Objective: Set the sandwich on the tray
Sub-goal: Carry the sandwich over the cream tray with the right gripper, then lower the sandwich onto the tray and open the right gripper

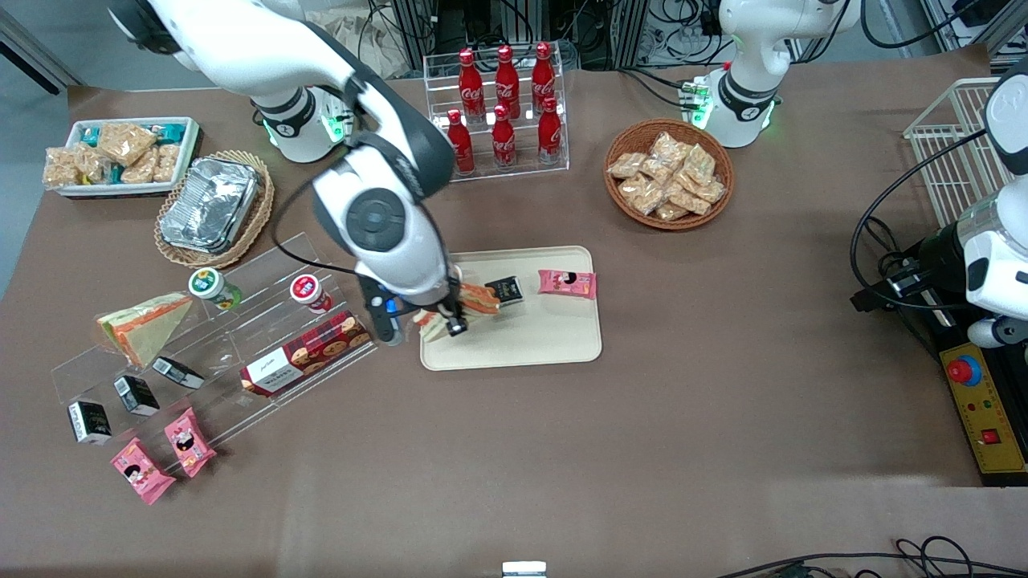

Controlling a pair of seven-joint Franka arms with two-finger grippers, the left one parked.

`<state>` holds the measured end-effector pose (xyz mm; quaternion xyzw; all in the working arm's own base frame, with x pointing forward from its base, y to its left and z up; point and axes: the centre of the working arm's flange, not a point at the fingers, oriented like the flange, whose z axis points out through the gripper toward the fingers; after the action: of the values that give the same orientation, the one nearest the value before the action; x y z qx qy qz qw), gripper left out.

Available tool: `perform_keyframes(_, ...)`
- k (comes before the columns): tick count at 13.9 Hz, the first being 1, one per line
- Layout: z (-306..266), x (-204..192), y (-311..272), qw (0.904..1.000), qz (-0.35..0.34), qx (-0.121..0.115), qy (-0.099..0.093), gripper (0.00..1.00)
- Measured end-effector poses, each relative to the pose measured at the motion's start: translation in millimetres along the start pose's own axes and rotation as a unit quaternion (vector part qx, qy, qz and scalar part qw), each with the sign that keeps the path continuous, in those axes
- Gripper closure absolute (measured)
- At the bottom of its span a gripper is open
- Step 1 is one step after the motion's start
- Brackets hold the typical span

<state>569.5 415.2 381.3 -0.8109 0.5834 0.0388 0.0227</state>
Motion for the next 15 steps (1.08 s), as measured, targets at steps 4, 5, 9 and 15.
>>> perform_keyframes(4,46,-14,-4,0.9992,0.034,0.006,0.019,0.78)
perform_keyframes(5,55,-17,-6,0.9985,0.046,0.016,0.026,0.78)
perform_keyframes(9,88,-24,-8,0.9964,0.073,0.024,0.035,0.78)
perform_keyframes(15,124,-50,-3,0.9944,0.096,0.035,0.023,0.78)
